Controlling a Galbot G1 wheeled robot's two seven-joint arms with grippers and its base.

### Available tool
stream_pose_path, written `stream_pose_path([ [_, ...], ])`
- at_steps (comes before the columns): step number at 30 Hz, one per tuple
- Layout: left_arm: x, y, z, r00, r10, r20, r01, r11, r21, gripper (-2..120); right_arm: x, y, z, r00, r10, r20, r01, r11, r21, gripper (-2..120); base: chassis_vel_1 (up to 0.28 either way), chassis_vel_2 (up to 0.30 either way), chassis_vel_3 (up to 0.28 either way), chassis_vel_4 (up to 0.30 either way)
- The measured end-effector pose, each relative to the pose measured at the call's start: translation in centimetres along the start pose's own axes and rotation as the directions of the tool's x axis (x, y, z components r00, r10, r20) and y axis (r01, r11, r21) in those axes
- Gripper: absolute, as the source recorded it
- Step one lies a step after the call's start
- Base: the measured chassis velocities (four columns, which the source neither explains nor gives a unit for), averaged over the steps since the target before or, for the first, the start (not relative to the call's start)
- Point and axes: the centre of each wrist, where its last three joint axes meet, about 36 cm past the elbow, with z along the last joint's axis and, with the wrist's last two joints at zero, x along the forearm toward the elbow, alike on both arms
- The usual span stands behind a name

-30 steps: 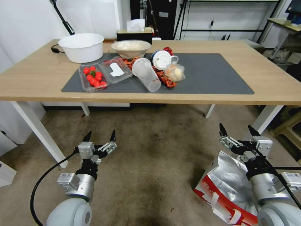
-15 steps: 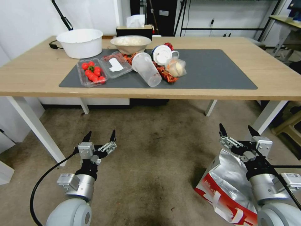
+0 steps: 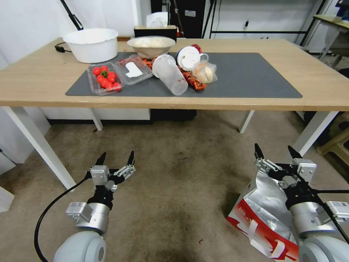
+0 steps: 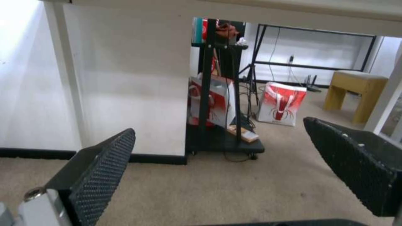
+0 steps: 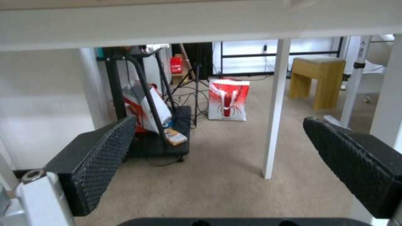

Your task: Pick up the food delivery bag from the floor and place it on the table.

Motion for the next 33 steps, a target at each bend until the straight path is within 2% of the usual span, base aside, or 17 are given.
stream_pose_path([
  [33, -0.42, 0.10, 0.64, 1.000, 0.002, -0.005, -0.002, 1.000, 0.003, 100, -0.27, -0.09, 0.25, 1.000, -0.001, -0.002, 0.001, 1.000, -0.002, 100, 0.000, 0.000, 0.000, 0.000],
])
